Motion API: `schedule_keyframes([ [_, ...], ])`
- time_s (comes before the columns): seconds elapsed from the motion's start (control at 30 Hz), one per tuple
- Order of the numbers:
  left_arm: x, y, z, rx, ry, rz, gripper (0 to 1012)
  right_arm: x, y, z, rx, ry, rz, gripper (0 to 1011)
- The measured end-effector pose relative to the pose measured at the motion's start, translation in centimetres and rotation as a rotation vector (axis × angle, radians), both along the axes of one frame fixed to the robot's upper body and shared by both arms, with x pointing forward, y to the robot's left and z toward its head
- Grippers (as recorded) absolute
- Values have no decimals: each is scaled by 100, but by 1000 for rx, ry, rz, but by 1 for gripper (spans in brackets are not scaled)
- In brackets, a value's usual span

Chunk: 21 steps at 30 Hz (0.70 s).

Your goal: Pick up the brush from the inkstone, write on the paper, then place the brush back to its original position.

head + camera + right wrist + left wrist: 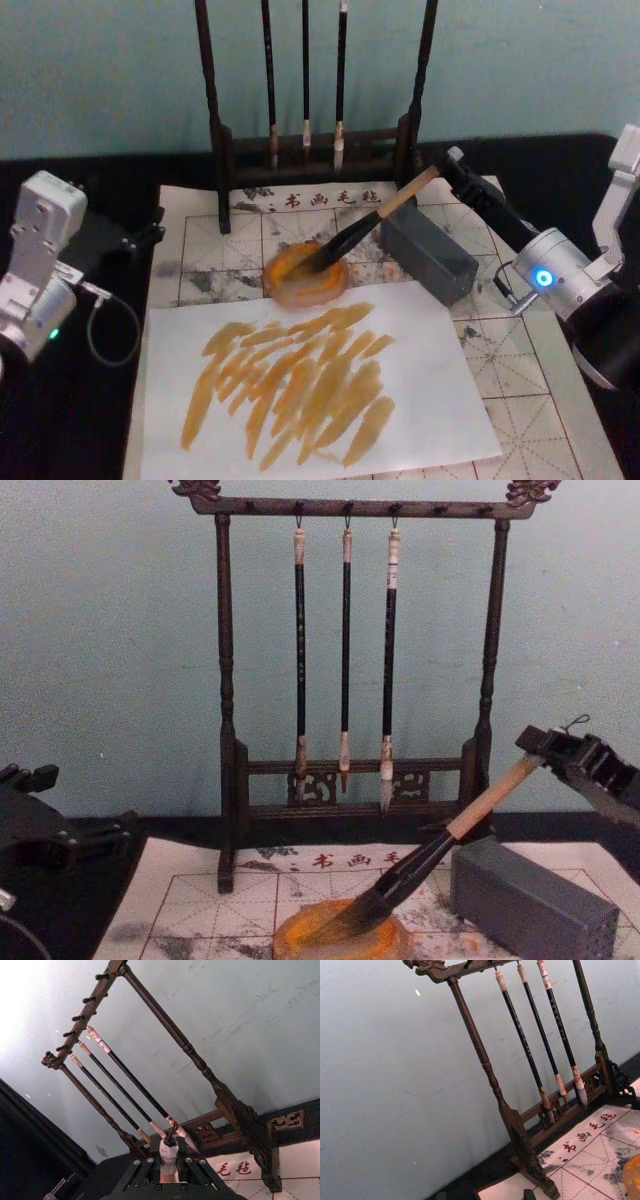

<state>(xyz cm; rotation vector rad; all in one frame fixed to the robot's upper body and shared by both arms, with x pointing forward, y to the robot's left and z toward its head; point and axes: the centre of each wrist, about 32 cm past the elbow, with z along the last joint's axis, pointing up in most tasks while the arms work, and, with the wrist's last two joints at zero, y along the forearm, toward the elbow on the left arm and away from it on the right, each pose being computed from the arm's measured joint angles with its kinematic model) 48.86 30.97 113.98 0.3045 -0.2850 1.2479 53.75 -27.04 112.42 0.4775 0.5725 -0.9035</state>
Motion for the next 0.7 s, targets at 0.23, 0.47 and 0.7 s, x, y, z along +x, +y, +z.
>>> schedule_keyframes([
  [0.23, 0, 0, 0, 0, 0, 0, 1001, -6, 1, -2, 5, 16, -4, 203],
  [0.47, 0, 0, 0, 0, 0, 0, 1001, -24, -16, -6, 8, 38, -10, 203],
  [0.7, 0, 0, 0, 0, 0, 0, 1001, -54, -49, -12, 8, 63, -20, 203],
])
